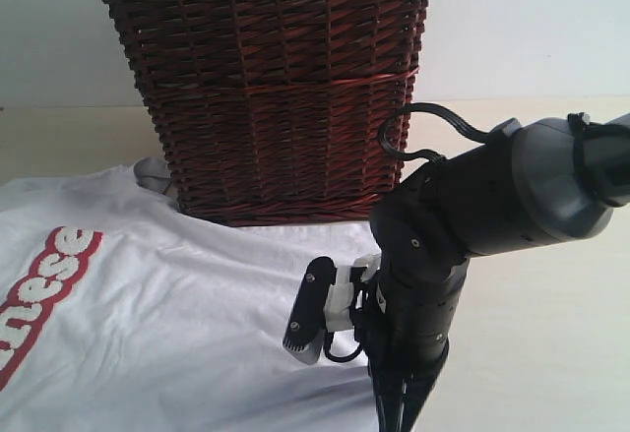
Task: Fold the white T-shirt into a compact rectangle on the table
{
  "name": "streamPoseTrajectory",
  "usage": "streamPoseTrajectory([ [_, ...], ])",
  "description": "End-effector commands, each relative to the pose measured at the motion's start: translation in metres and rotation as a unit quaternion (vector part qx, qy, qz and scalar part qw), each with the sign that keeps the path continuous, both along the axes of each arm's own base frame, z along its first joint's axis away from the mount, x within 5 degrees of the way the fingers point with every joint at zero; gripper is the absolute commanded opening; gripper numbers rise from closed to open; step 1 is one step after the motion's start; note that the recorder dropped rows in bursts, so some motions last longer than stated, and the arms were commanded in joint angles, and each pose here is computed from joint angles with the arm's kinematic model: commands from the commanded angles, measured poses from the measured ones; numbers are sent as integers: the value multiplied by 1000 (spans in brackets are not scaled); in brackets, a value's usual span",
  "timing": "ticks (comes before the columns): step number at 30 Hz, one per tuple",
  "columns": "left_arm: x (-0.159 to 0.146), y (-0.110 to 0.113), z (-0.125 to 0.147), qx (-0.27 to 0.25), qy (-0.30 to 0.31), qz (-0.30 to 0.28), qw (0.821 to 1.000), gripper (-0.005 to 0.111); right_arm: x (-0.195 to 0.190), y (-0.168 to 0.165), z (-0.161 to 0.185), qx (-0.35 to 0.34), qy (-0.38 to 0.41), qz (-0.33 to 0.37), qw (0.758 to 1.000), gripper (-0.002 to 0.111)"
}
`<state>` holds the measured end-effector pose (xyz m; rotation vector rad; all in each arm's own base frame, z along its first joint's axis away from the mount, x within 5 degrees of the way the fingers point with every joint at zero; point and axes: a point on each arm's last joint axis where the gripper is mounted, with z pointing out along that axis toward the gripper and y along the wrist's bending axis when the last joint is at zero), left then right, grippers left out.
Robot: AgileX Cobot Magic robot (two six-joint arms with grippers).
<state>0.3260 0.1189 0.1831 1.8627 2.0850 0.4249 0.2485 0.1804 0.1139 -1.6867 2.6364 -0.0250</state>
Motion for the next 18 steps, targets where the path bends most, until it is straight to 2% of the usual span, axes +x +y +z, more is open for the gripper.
streamPoseTrajectory([
  [1,-10,11,-3,-13,34,6,999,105,2,0,-5,4,-3,-4,1000,0],
  [5,-21,16,-6,-26,81,-1,996,105,2,0,-5,5,-2,-5,1000,0],
  [10,-35,6,-8,-76,157,-19,985,105,2,0,-5,5,-2,-5,1000,0],
  [15,-35,4,-11,-87,162,-11,983,105,2,0,-5,5,-2,-5,1000,0],
  [18,-31,9,-23,-82,155,31,984,105,2,0,-5,5,-2,-5,1000,0],
])
